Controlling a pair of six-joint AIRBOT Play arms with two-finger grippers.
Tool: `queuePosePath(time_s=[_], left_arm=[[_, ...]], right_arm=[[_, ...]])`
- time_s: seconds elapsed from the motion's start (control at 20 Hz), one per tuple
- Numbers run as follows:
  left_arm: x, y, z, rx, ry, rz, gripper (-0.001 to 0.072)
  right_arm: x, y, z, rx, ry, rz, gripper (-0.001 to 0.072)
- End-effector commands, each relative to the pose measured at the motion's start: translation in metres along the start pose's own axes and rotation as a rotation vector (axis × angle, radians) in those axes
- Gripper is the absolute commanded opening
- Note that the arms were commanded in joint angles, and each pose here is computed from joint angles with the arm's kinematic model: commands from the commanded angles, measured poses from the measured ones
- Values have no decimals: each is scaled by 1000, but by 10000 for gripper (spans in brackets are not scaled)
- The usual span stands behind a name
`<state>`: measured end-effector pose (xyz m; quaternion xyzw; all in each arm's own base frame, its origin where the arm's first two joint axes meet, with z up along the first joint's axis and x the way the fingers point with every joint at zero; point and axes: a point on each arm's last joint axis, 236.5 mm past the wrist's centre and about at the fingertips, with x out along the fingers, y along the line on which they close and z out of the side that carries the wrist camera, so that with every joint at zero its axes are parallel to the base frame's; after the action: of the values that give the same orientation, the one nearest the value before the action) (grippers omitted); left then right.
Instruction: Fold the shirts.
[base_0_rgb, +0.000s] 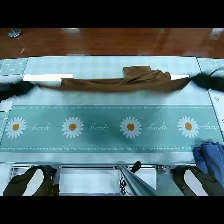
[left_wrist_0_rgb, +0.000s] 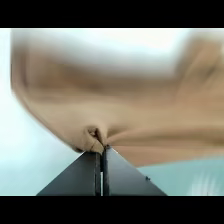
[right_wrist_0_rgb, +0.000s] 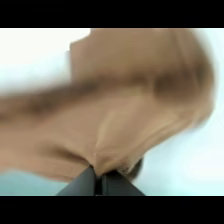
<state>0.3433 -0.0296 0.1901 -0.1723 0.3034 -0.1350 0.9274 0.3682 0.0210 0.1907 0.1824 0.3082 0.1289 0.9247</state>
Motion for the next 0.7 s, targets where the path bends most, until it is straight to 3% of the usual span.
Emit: queuePosePath(time_s=[0.0,0.1,0.25,0.45,0.65], left_arm=[[-178,-113,136,284,-646,13,17],[-243,-157,151,348,-777,1,16],[-287,-193,141,442,-787,14,17],[-307,-153,123,442,-687,282,17],[-317,-150,106,460,-625,336,17]], right_arm=[[-140,92,120,-201,-475,-8,31],[-213,123,151,-267,-657,-67,31],[-284,155,161,-348,-776,-134,31],[-333,168,160,-383,-843,-216,31],[-325,168,135,-373,-726,-220,31]])
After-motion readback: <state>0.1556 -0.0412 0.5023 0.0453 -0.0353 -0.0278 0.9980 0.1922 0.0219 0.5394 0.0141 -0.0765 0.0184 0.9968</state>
